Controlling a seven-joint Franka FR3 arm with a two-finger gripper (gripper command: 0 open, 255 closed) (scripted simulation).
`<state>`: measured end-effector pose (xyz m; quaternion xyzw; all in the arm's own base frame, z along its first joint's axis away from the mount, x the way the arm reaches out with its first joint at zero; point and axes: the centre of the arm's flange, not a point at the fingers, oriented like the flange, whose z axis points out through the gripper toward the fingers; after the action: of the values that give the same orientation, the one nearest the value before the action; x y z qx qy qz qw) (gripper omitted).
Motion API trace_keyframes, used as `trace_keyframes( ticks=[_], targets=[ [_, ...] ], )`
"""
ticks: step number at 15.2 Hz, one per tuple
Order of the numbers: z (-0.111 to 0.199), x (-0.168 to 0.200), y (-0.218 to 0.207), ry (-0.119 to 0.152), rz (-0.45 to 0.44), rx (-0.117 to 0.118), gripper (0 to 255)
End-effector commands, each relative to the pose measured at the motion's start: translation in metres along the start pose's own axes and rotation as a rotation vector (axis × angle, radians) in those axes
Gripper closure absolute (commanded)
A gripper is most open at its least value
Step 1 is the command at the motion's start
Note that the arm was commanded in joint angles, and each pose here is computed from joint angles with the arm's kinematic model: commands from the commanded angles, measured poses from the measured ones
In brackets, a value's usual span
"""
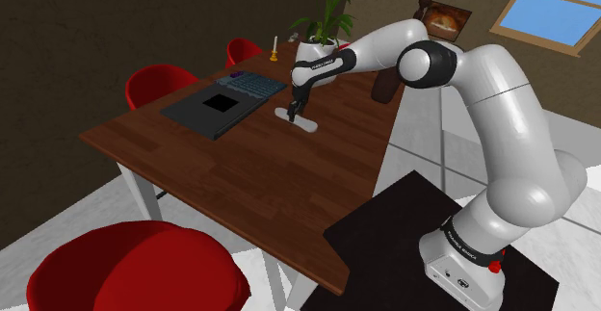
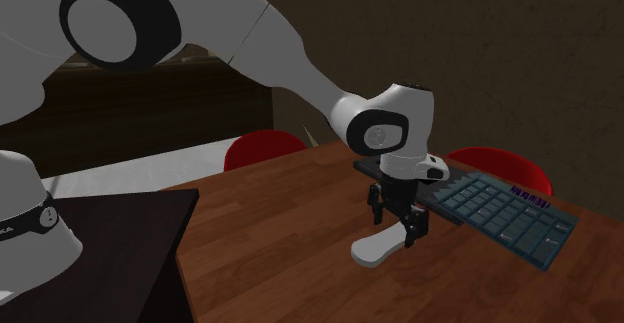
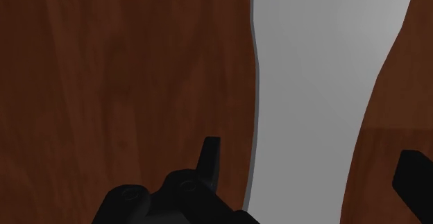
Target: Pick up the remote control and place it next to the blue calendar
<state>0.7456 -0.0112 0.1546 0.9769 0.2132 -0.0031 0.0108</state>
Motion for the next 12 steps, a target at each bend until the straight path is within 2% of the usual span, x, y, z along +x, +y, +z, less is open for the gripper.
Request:
trace_keyframes(
  ticks=[1, 4, 12],
  targets=[
    [-0.013, 0.000, 0.000, 0.000, 0.000, 0.000, 0],
    [-0.050, 0.000, 0.000, 0.000, 0.000, 0.000, 0],
    [-0.050, 0.000, 0.000, 0.000, 0.000, 0.000, 0]
  ],
)
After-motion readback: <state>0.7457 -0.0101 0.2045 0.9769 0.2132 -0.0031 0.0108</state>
